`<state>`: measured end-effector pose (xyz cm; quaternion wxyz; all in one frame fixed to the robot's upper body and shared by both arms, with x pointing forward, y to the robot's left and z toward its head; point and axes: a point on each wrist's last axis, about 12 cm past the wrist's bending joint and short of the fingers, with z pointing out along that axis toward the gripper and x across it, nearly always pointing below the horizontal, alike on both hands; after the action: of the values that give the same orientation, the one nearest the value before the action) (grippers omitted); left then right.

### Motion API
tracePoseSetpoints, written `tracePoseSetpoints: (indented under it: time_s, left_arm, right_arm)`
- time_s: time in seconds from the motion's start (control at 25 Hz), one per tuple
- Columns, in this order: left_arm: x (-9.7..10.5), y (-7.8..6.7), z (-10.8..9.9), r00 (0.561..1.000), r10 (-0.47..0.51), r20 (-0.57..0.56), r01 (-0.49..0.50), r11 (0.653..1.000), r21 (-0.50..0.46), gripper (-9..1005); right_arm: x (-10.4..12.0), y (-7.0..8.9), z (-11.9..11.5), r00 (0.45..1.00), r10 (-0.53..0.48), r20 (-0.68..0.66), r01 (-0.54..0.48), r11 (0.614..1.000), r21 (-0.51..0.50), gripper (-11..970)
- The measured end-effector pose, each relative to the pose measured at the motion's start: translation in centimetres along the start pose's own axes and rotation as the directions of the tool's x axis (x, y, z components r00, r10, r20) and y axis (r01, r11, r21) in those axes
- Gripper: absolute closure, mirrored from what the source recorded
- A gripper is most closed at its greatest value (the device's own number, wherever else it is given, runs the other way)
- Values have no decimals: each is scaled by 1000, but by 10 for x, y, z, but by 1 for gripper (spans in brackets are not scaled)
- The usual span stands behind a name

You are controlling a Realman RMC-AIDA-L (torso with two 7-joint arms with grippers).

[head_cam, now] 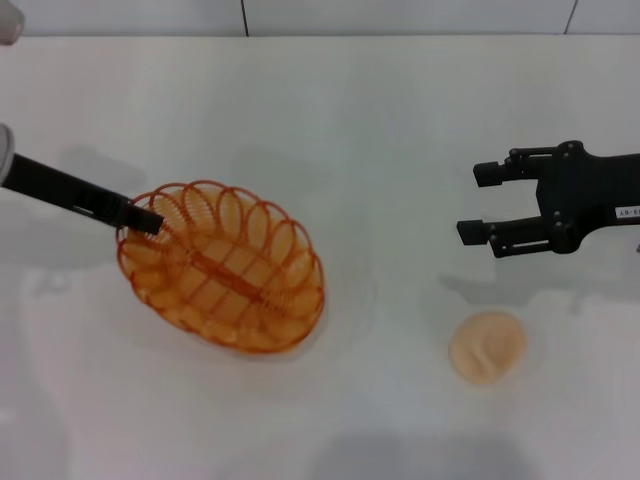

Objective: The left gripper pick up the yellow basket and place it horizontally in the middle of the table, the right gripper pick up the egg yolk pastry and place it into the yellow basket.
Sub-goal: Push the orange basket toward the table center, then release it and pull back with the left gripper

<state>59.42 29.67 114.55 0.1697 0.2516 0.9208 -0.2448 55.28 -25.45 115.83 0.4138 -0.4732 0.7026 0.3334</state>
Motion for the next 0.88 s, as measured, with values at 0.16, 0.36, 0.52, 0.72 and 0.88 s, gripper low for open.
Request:
tracePoseSetpoints:
  time_s: [0.16,0.36,0.52,0.72,0.88]
  left_arm:
    - [-8,-4,2,995,-95,15,95,995,-1,906]
    - [-14,-6,4,976,-219,15,219,976,-2,907]
    - [-16,-5,5,956,-292,20,293,956,-15,908]
    - [-19,-7,11,941,-335,49,335,942,-5,908]
    - [-20,-11,20,931,-361,56,360,932,35,908]
  right_arm:
    - [-1,-1,-2,1000,1,6,-1,1000,7,215]
    - [-2,-3,-4,1000,3,16,-3,1000,18,216]
    - [-3,-3,-5,1000,-1,18,1,1000,18,216]
    - [-3,-3,-5,1000,-2,21,2,1000,20,217]
    - [-6,-3,-5,999,-2,35,1,1000,18,218]
